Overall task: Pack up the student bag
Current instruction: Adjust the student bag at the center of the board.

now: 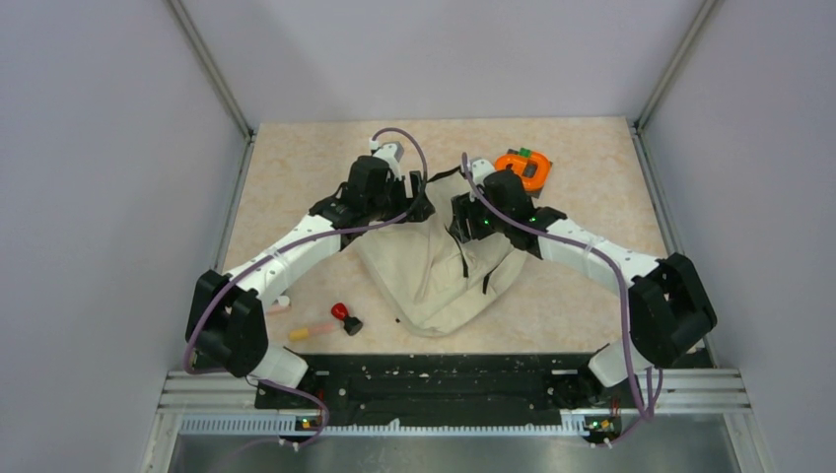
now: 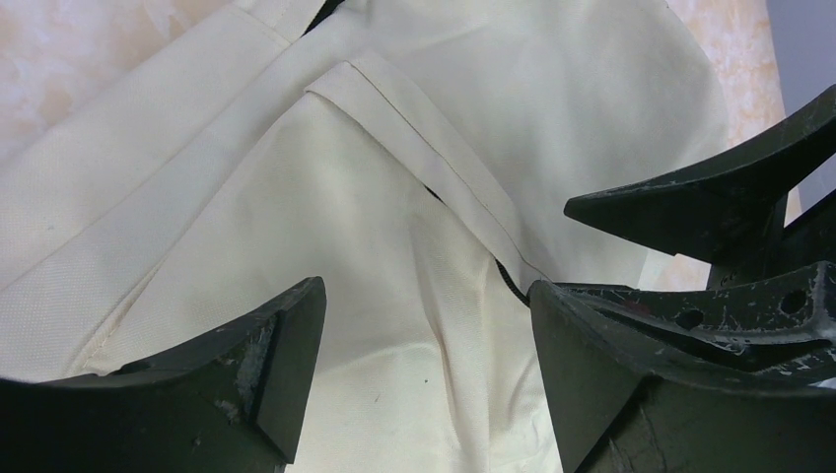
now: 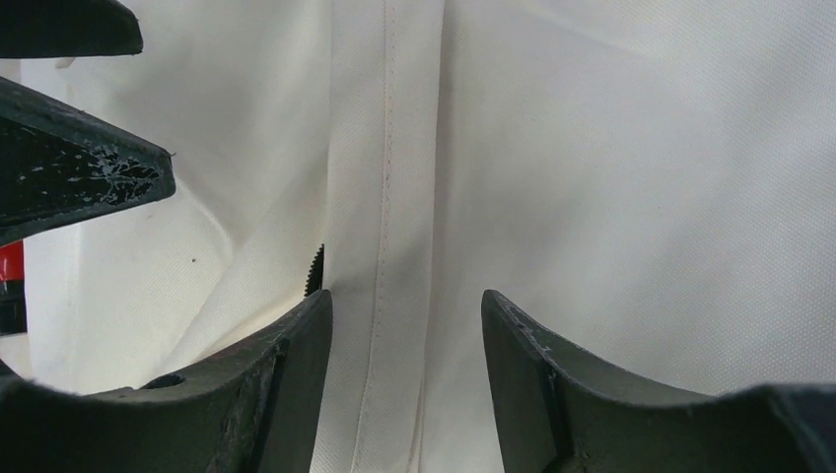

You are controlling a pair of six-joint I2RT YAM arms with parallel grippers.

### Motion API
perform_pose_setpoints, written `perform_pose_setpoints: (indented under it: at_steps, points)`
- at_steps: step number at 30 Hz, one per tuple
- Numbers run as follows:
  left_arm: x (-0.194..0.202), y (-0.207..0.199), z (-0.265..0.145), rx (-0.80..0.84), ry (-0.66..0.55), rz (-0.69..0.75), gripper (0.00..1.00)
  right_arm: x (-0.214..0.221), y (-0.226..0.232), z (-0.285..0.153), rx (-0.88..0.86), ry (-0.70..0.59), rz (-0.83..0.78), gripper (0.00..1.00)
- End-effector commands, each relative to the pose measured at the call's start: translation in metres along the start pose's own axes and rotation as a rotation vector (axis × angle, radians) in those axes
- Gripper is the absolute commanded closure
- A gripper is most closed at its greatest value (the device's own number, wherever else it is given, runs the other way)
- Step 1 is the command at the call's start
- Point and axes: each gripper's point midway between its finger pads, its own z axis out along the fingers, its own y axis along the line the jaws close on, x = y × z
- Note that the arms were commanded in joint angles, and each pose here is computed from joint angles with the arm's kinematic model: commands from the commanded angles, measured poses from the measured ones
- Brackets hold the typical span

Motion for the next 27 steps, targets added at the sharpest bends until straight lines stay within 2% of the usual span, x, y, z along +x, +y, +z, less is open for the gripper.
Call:
perform_pose_setpoints:
  at_steps: [1, 8, 13, 18, 22, 27]
  points:
    - [-0.014, -0.008, -0.012, 0.021, -0.057, 0.02, 0.19, -0.012, 0.009, -0.008, -0.03, -0.021, -0.028, 0.43]
    - [-0.016, -0.013, -0.017, 0.047, -0.068, 0.028, 0.19, 0.006, 0.019, -0.004, -0.055, 0.044, -0.086, 0.4]
    - [-0.032, -0.018, -0.031, 0.087, -0.171, 0.013, 0.18, 0.007, 0.04, -0.005, -0.129, 0.042, -0.105, 0.36]
    - [-0.037, -0.012, -0.043, 0.064, -0.203, 0.02, 0.17, 0.009, 0.025, 0.006, -0.029, 0.045, -0.098, 0.35]
    - [-0.037, -0.01, -0.049, 0.056, -0.212, 0.019, 0.17, 0.005, 0.001, 0.01, 0.11, 0.03, -0.068, 0.41]
    - [-0.032, -0.008, -0.044, 0.051, -0.197, 0.027, 0.17, -0.009, -0.018, 0.001, 0.22, -0.043, -0.029, 0.56]
